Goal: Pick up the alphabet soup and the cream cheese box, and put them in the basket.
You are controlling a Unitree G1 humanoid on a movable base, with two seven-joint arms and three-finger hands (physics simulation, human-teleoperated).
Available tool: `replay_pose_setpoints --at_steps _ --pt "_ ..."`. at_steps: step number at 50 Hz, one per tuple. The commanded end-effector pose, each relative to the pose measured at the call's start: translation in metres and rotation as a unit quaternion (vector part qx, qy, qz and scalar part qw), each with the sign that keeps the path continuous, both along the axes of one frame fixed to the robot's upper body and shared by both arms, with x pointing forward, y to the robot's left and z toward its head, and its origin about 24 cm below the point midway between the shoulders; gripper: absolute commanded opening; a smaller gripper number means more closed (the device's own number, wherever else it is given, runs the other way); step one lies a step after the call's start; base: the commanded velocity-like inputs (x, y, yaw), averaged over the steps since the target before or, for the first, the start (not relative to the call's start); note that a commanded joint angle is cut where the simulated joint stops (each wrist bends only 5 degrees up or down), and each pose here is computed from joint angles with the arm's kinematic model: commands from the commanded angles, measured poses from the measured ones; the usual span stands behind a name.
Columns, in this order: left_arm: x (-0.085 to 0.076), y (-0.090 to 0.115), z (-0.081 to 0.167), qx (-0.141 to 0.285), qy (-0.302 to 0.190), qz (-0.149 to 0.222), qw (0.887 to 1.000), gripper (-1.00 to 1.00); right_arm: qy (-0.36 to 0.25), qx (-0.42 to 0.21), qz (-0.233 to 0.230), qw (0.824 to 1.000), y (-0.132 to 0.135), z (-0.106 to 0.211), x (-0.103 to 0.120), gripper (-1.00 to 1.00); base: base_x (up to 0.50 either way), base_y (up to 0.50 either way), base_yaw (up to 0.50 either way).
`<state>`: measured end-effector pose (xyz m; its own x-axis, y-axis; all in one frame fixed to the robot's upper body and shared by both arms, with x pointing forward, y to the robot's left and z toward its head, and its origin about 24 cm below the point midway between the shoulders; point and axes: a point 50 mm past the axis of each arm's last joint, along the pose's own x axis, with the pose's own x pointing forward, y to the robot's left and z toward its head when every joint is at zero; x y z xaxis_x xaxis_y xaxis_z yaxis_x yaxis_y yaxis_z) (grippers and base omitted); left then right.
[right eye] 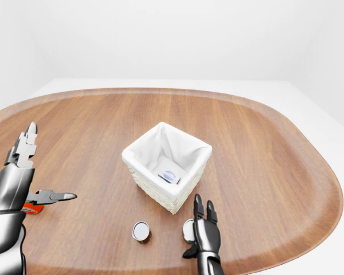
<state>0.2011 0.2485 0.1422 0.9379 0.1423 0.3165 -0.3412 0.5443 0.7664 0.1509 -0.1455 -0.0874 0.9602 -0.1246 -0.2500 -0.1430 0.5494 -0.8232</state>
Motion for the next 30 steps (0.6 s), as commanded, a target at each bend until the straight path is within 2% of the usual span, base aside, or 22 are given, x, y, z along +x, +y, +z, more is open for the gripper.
replay_pose_setpoints --at_steps 1,13,14,15,16,17,30 --pt "-0.0012 -0.0005 0.0032 -0.007 -0.008 -0.006 1.000 1.00 0.009 -0.005 0.002 1.000 0.0004 -0.0041 0.0019 1.00 0.00 0.00 0.00" --pt "-0.0006 0.0002 0.0021 -0.008 -0.007 -0.004 1.000 1.00 0.019 -0.017 0.013 1.000 0.0008 -0.0087 0.0049 1.00 0.00 0.00 0.00" --pt "-0.0012 -0.0005 0.0033 -0.007 -0.008 -0.006 1.000 1.00 0.019 -0.018 0.014 1.000 0.0009 -0.0086 0.0051 0.77 0.00 0.00 0.00" --pt "-0.0014 -0.0007 0.0038 -0.007 -0.009 -0.006 1.000 1.00 0.019 -0.019 0.014 1.000 0.0008 -0.0085 0.0052 0.04 0.00 0.00 0.00" --pt "-0.0013 -0.0006 0.0036 -0.007 -0.009 -0.006 1.000 1.00 0.018 -0.018 0.014 1.000 0.0008 -0.0082 0.0051 -0.41 0.00 0.00 0.00" --pt "-0.0011 0.0002 0.0020 -0.008 -0.007 -0.003 1.000 1.00 0.019 -0.019 0.013 1.000 0.0003 -0.0088 0.0053 -0.96 0.00 0.00 0.00" --pt "-0.0005 -0.0002 0.0018 -0.006 -0.005 -0.005 1.000 1.00 0.020 -0.024 0.018 0.999 0.0005 -0.0092 0.0055 -1.00 0.00 0.00 0.00"
